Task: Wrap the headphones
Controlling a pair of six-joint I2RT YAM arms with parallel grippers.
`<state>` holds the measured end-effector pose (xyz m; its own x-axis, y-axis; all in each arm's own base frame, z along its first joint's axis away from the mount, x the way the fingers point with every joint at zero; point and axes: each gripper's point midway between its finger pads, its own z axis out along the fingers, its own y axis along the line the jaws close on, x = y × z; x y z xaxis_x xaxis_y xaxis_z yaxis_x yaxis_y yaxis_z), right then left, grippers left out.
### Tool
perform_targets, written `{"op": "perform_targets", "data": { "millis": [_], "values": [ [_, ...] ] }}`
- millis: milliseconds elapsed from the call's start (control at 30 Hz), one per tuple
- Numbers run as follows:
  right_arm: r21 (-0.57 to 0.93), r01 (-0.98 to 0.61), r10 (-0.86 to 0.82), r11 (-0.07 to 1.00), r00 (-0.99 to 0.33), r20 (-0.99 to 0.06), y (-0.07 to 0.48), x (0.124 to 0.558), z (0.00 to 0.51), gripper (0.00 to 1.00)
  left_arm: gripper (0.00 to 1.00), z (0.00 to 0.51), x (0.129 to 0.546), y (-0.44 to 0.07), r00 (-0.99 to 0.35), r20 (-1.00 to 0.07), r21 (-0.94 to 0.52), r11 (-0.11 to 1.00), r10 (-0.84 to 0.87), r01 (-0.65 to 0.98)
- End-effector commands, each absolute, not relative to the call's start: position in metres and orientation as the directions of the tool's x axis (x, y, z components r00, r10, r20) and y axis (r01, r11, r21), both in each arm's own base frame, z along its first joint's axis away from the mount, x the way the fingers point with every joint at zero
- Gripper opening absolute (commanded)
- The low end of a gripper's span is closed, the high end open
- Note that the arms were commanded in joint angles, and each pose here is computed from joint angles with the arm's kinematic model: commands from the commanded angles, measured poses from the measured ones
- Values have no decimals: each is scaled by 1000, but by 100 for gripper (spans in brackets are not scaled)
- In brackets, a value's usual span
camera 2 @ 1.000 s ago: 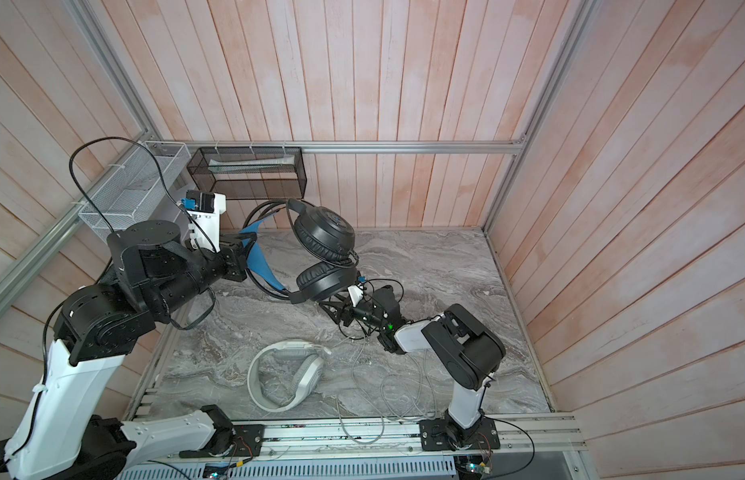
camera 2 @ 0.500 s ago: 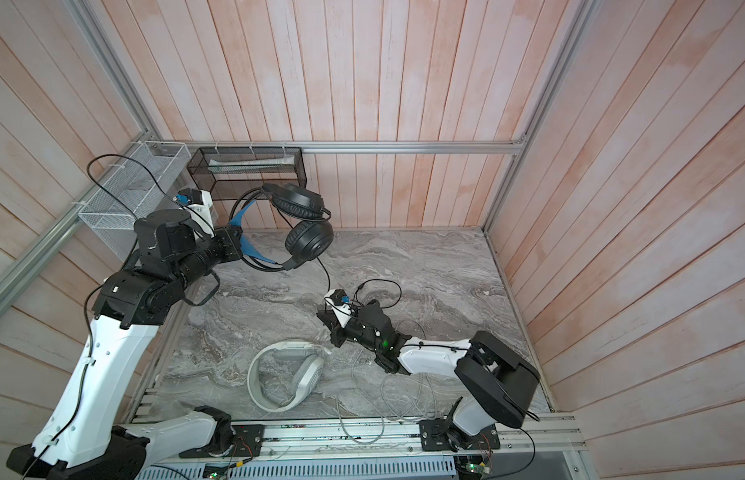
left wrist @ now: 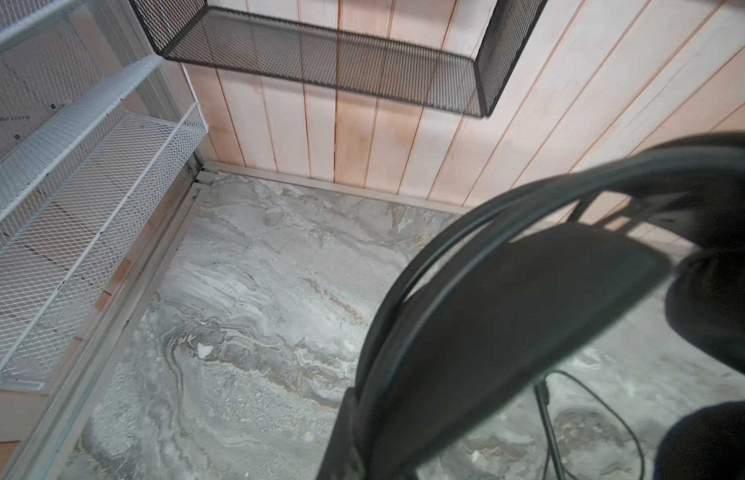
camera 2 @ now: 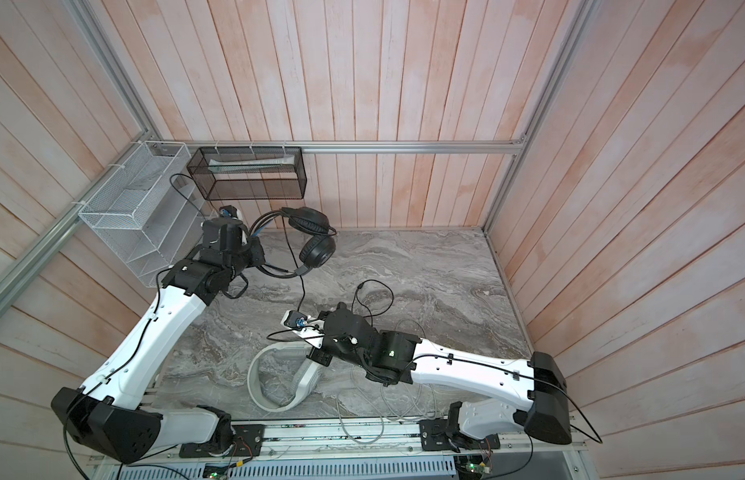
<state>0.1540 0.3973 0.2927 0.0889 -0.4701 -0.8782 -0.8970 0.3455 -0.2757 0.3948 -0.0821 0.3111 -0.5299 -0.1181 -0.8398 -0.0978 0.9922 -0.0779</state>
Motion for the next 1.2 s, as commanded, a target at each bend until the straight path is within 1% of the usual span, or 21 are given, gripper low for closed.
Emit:
{"op": "perform_targets", "data": {
  "millis": [0, 100, 167, 233, 300, 467, 567, 633, 733, 833, 900, 933, 1000, 1067, 1167],
  "values": [
    [-398, -885, -675, 242, 140, -724, 380, 154, 267, 0, 0, 322, 402, -90, -457, -882, -71, 992, -112, -106],
    [-407, -894, -717, 187, 159, -679, 381, 152, 262, 0, 0, 306, 401, -92, -491, -860, -97, 989, -137, -107],
    [-401, -899, -724, 175, 158, -671, 380, 150, 254, 0, 0, 304, 402, -88, -500, -842, -166, 980, -200, -112],
    [-386, -905, -718, 180, 148, -680, 383, 149, 251, 0, 0, 309, 402, -81, -496, -819, -271, 957, -288, -107],
    [-357, -919, -735, 167, 125, -667, 380, 145, 229, 0, 0, 315, 403, -69, -480, -791, -368, 922, -379, -123],
    [-260, -956, -716, 137, 86, -693, 385, 129, 208, 0, 0, 317, 406, -52, -466, -720, -499, 850, -514, -166],
    [-211, -970, -715, 121, 62, -696, 388, 121, 199, 0, 0, 309, 411, -45, -479, -656, -569, 800, -583, -193],
    [-193, -975, -720, 110, 56, -691, 389, 115, 195, 0, 0, 304, 413, -40, -478, -639, -581, 786, -602, -213],
    [-221, -970, -735, 103, 75, -674, 389, 110, 201, 0, 0, 296, 416, -34, -478, -664, -536, 811, -575, -233],
    [-264, -959, -738, 98, 108, -666, 389, 109, 224, 0, 0, 281, 416, -34, -491, -711, -435, 863, -504, -256],
    [-285, -955, -736, 79, 137, -662, 391, 105, 243, 0, 0, 272, 415, -46, -511, -759, -319, 915, -404, -248],
    [-301, -951, -751, 67, 150, -643, 390, 105, 249, 0, 0, 269, 413, -55, -518, -781, -256, 935, -349, -244],
    [-338, -939, -781, 68, 161, -603, 385, 108, 259, 0, 0, 262, 407, -69, -534, -803, -178, 961, -266, -211],
    [-385, -919, -793, 90, 168, -586, 375, 116, 272, 0, 0, 255, 399, -74, -534, -822, -111, 976, -197, -189],
    [-439, -887, -777, 144, 174, -606, 362, 127, 297, 0, 0, 256, 383, -82, -508, -860, 29, 988, -52, -151]
  ]
}}
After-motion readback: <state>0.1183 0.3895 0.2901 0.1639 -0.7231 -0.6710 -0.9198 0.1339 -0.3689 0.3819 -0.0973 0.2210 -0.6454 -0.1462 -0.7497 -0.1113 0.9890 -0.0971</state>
